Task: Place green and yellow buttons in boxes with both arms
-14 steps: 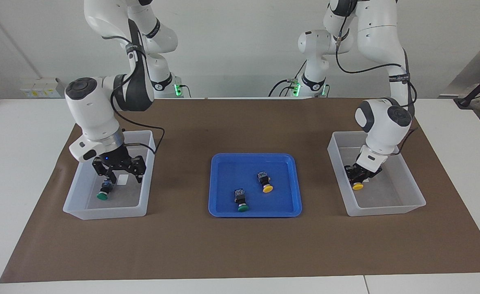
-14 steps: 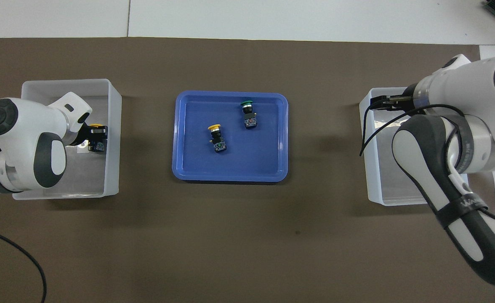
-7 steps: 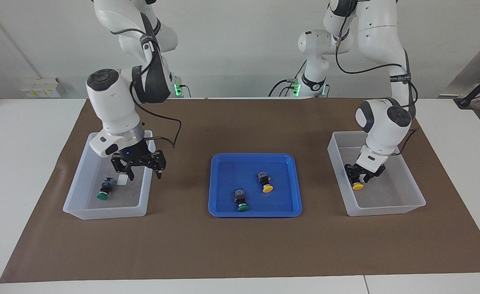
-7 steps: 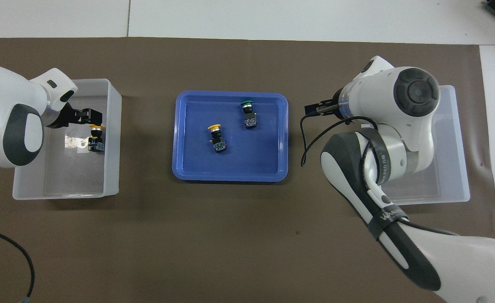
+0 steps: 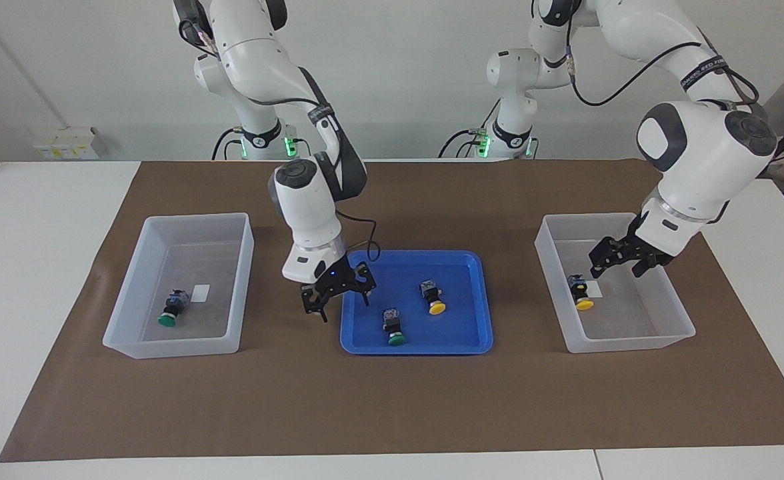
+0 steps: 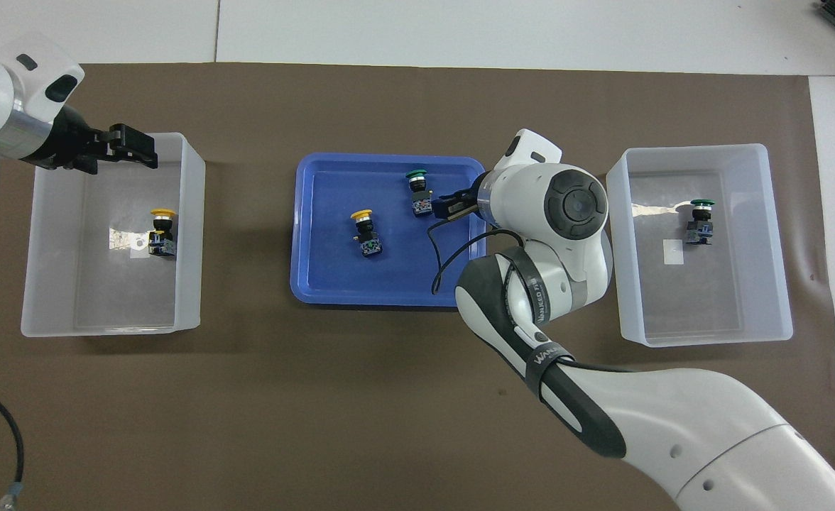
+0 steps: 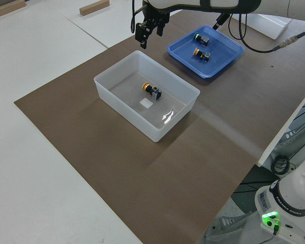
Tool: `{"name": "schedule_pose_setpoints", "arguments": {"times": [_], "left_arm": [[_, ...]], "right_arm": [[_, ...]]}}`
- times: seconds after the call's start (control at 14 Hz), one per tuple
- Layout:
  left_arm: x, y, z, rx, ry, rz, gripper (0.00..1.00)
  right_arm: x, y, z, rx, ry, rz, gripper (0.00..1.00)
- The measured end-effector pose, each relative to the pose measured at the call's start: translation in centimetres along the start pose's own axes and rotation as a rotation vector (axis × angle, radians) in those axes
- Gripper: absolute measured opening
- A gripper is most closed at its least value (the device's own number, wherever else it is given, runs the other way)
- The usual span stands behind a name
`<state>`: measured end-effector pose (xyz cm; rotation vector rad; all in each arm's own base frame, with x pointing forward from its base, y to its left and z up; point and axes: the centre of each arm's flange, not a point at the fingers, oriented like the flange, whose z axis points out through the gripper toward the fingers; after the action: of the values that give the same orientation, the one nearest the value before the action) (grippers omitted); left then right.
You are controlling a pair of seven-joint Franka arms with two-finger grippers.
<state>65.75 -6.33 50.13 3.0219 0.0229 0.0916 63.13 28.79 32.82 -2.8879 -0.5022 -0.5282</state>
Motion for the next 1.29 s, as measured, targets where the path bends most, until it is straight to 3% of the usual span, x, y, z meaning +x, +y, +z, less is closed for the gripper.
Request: {"name": "schedule_pose_setpoints", "arguments": {"times": [0.36, 0.64, 0.79, 1.0, 1.07, 1.29], "left_arm": [[-1.4, 13.1, 3.7, -0.047, 0.09, -0.07, 0.93], [-2.8, 16.4, 7.1, -0.062, 0.111, -0.082, 0.91], [-3.4, 16.5, 9.2, -0.066, 0.128, -0.082, 0.88], [-3.7, 16.3, 12.5, -0.061, 0.125, -0.086, 0.87], [-3.7, 16.4, 13.2, -0.06, 0.123, -0.091, 0.87], [-4.0, 17.7, 14.6, -0.066, 0.125, -0.098, 0.83]], "right_arm": [[1.0, -3.7, 2.9, 0.029, 0.003, 0.037, 1.0], [0.7, -5.5, 4.0, 0.04, 0.012, 0.077, 1.0], [0.6, -5.9, 4.2, 0.041, 0.01, 0.081, 0.85], [0.5, -5.6, 4.3, 0.025, 0.011, 0.064, 0.46], [0.6, -5.5, 4.2, 0.017, 0.014, 0.052, 0.41], [1.1, -4.0, 3.3, -0.007, 0.025, 0.07, 0.41]]}}
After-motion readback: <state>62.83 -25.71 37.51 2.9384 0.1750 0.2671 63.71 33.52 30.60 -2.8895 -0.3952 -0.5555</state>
